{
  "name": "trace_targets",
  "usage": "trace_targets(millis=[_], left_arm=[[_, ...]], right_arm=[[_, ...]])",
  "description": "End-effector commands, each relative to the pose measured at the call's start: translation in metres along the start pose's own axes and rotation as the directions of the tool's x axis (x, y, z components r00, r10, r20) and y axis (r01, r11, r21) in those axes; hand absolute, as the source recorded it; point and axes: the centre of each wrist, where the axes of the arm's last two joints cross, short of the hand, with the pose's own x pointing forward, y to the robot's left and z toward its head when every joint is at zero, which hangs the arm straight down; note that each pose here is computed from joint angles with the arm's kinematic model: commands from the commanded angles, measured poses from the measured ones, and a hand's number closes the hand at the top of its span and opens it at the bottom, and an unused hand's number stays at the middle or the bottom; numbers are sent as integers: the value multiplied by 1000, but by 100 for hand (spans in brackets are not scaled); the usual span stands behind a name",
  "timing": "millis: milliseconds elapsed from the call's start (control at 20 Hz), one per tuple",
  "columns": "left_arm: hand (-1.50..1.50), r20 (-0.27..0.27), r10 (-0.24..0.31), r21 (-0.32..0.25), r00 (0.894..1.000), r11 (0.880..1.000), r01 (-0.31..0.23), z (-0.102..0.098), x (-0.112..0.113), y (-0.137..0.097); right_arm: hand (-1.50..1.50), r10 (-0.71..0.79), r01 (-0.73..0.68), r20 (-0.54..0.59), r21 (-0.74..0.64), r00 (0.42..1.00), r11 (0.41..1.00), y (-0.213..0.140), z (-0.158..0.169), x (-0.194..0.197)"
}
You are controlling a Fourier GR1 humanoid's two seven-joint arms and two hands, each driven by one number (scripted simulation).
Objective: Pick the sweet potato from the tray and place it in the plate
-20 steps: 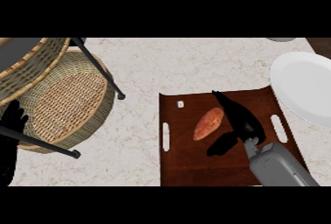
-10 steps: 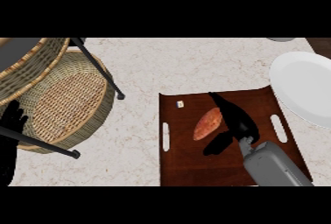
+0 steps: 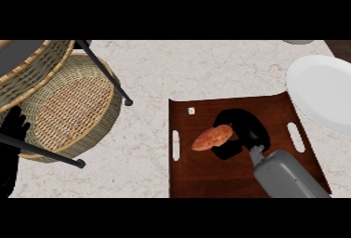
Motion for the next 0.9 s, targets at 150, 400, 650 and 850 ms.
trace_targets(millis=[150,400,650,850], left_arm=[[0,-130,79,-168,988,981,-101,4,-21,-56],[0,-134,91,-173,987,978,-114,14,-21,-50],[0,-118,71,-174,990,981,-91,6,-22,-54],[0,-130,88,-172,988,979,-110,14,-21,-55]], right_arm=[[150,57,-58,-11,-109,998,992,-17,-7,-10],[150,181,-171,98,-105,979,980,-56,-11,-50],[150,267,-218,135,-299,954,929,-90,-16,-49],[150,282,-194,168,-406,945,893,-133,-8,-58]])
